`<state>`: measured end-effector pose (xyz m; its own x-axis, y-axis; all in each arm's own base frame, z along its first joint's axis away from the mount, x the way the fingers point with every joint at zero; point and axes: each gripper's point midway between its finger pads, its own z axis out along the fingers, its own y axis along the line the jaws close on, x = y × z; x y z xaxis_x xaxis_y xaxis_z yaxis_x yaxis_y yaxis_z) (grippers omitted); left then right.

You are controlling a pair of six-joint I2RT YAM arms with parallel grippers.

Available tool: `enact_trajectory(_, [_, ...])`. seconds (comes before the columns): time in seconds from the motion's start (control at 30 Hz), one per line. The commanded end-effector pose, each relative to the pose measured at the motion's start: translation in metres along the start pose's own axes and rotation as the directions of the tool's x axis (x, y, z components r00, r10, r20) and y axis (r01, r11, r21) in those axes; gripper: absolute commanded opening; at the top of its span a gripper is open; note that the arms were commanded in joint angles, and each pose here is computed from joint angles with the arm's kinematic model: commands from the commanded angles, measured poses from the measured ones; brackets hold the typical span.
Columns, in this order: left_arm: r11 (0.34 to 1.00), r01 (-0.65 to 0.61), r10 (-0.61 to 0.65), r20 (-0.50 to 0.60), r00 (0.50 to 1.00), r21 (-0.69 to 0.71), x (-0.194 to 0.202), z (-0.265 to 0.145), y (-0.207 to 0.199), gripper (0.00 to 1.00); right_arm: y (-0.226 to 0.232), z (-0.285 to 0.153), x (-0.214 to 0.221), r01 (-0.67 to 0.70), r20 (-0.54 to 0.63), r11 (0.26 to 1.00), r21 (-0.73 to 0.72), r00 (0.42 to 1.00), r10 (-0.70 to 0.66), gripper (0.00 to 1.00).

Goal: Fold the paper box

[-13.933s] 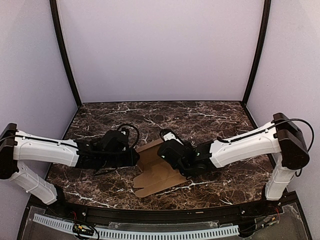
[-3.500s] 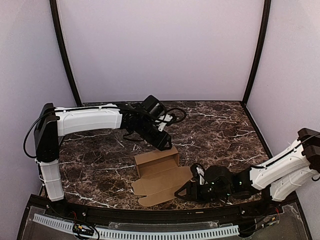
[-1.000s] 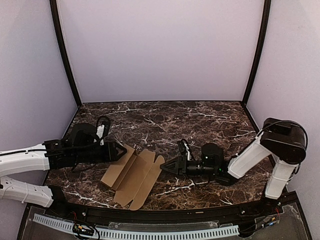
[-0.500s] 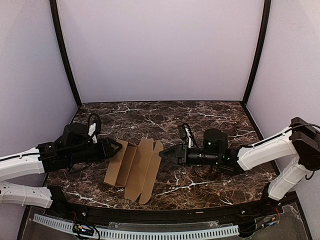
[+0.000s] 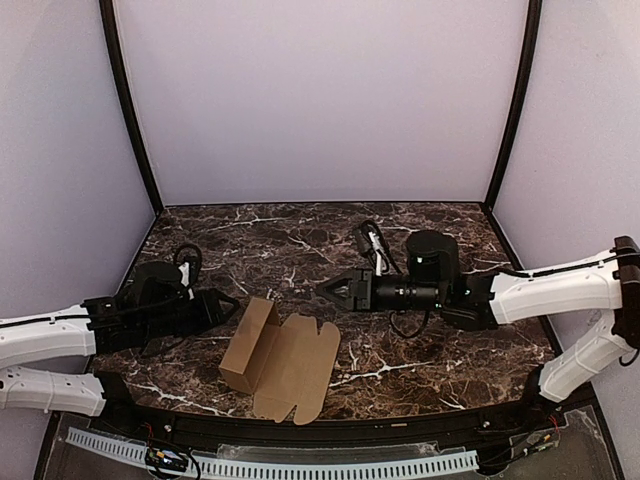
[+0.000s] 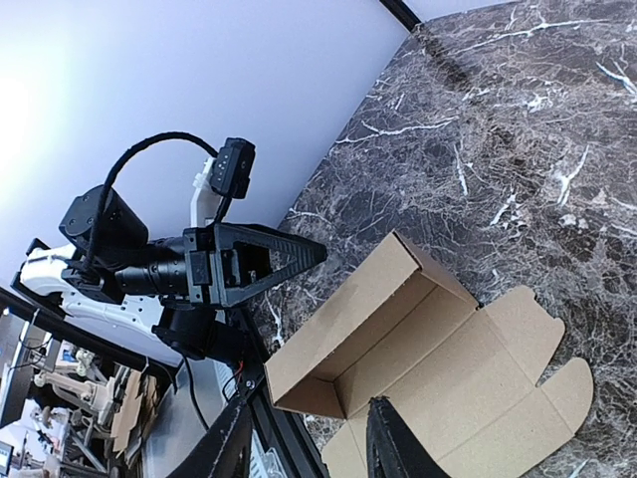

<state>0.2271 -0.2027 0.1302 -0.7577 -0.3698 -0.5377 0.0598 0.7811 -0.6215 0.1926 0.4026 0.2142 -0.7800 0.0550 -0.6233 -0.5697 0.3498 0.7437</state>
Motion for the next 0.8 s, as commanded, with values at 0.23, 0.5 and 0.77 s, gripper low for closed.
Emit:
enact_trajectory(0.23, [1.0,-0.009,0.009,-0.043,0.999,0.0,0.01,0.013,0.005,0.54,-0.026,-0.009,0.009,0.089,-0.064,0.972,0.217,0.995,-0.076,0.4])
enact_trajectory(0.5, [0.988,-0.153,0.149,-0.093,0.984,-0.032,-0.004,-0.004,-0.013,0.59,-0.054,-0.008,0.047,0.103,-0.146,0.94,0.325,0.988,-0.058,0.47])
enact_trajectory(0.77, [0.95,-0.302,0.27,-0.269,0.924,-0.083,0.004,-0.008,-0.022,0.66,-0.088,-0.015,0.064,0.176,-0.196,0.856,0.487,0.976,-0.09,0.64])
